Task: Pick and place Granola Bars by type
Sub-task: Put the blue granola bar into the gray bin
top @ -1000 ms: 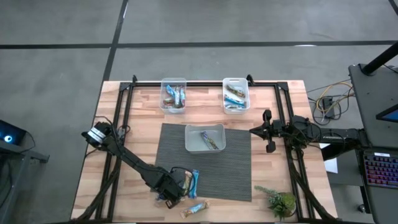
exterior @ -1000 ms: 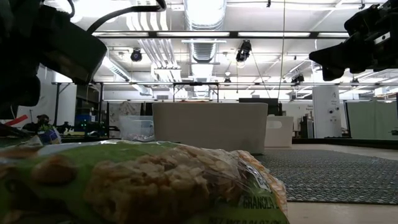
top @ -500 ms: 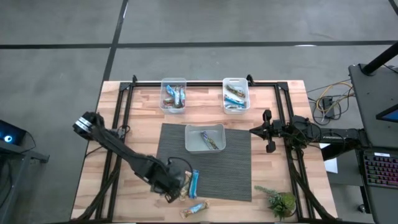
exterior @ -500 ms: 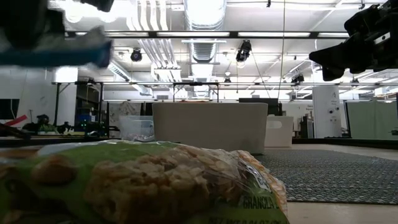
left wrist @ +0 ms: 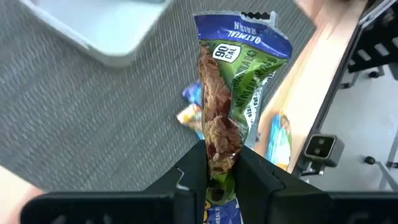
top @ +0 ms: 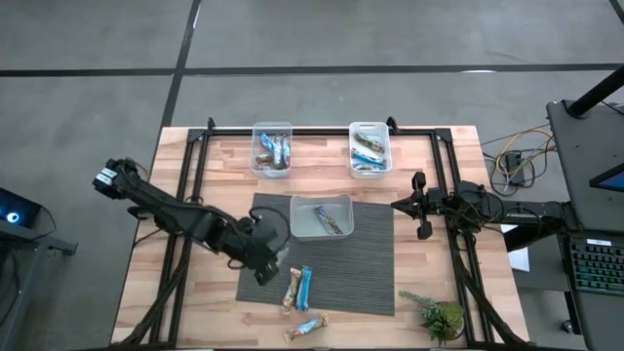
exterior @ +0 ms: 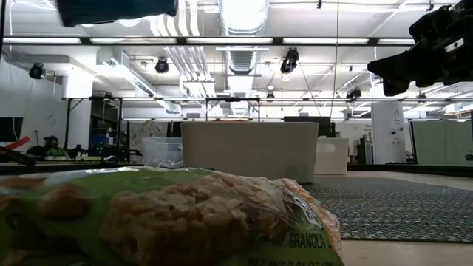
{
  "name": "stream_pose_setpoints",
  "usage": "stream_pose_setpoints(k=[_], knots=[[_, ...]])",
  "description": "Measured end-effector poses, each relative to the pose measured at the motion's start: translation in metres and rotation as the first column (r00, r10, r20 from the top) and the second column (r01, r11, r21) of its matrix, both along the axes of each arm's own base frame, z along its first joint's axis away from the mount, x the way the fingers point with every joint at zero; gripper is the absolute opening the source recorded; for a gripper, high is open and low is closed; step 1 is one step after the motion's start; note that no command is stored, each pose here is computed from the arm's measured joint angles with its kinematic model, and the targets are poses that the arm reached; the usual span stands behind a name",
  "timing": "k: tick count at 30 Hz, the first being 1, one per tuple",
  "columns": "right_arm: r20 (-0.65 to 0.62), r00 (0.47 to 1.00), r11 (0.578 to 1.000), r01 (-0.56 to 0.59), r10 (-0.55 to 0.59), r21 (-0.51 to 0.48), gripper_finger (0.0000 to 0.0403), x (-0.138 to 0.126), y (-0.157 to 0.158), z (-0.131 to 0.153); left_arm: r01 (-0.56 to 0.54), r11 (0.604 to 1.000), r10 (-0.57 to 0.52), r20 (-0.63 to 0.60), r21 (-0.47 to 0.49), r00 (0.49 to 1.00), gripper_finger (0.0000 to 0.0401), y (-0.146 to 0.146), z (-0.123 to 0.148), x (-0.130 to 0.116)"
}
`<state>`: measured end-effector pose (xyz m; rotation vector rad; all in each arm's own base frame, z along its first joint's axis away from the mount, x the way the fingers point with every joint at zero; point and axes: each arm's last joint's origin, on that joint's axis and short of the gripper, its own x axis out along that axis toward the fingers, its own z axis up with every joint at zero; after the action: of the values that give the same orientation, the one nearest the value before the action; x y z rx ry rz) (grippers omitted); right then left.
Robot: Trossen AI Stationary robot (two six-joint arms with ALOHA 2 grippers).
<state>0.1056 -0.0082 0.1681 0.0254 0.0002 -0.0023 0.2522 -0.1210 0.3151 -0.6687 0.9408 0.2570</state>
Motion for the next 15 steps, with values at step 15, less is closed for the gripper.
stream_pose_setpoints(k=[15], knots=[[0.0,1.0,1.0,0.0,0.0,0.0,0.0009,0.0,0.0,0.0,-0.065,0.997,0.058,0.138,0.043,0.989,0.0051,0.06,0.02,0.015]])
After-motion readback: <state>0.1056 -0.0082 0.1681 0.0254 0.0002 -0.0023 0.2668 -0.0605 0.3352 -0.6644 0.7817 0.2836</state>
